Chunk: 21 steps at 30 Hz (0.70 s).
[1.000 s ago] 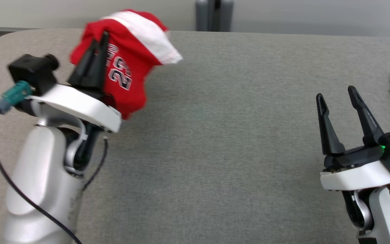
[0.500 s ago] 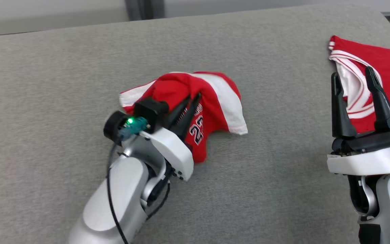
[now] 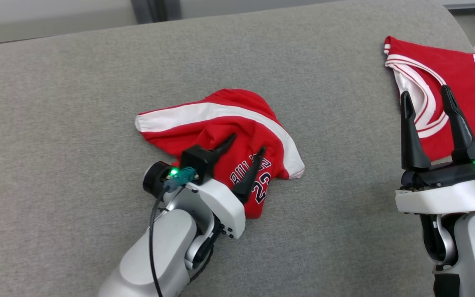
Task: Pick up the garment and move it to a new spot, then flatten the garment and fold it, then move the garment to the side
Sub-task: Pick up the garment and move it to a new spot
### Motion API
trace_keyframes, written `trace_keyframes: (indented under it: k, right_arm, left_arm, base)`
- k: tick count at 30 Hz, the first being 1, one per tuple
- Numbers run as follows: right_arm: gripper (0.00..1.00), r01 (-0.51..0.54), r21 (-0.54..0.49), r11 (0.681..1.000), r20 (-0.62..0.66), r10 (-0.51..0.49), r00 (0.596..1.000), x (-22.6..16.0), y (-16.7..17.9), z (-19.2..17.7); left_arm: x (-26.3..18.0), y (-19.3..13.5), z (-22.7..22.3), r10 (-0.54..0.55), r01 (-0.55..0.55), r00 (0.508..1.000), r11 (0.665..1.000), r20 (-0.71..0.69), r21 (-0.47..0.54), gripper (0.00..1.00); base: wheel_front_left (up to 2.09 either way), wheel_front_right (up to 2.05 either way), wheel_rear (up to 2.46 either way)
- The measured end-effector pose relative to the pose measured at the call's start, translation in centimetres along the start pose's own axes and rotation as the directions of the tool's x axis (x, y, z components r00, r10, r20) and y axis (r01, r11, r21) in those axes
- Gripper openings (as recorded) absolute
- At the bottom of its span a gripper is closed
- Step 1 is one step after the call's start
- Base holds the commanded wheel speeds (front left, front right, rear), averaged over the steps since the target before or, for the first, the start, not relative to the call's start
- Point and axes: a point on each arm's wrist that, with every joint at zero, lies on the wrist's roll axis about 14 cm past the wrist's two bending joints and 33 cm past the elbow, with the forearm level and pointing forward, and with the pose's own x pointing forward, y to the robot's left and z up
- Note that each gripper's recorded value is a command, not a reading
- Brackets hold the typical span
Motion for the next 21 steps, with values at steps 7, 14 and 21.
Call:
trace_keyframes:
  k: [7,14,21]
  right_arm:
    - [1.00,-0.056,0.008,0.998,0.011,0.056,0.998,0.0,1.9,0.5]
    - [1.00,-0.107,0.026,0.994,0.044,0.105,0.993,-0.1,3.9,1.7]
    - [1.00,-0.127,0.043,0.991,0.033,0.125,0.992,-0.9,4.9,1.5]
  left_arm:
    - [-2.8,5.0,3.5,0.164,-0.163,0.979,0.986,0.124,-0.020,1.00]
    - [-9.1,12.1,9.0,0.397,-0.414,0.861,0.910,0.318,-0.015,1.00]
    - [-15.0,14.2,10.6,0.519,-0.543,0.744,0.837,0.420,-0.071,1.00]
  base:
    - [0.00,0.00,0.00]
    - [0.00,0.00,0.00]
    - [0.00,0.00,0.00]
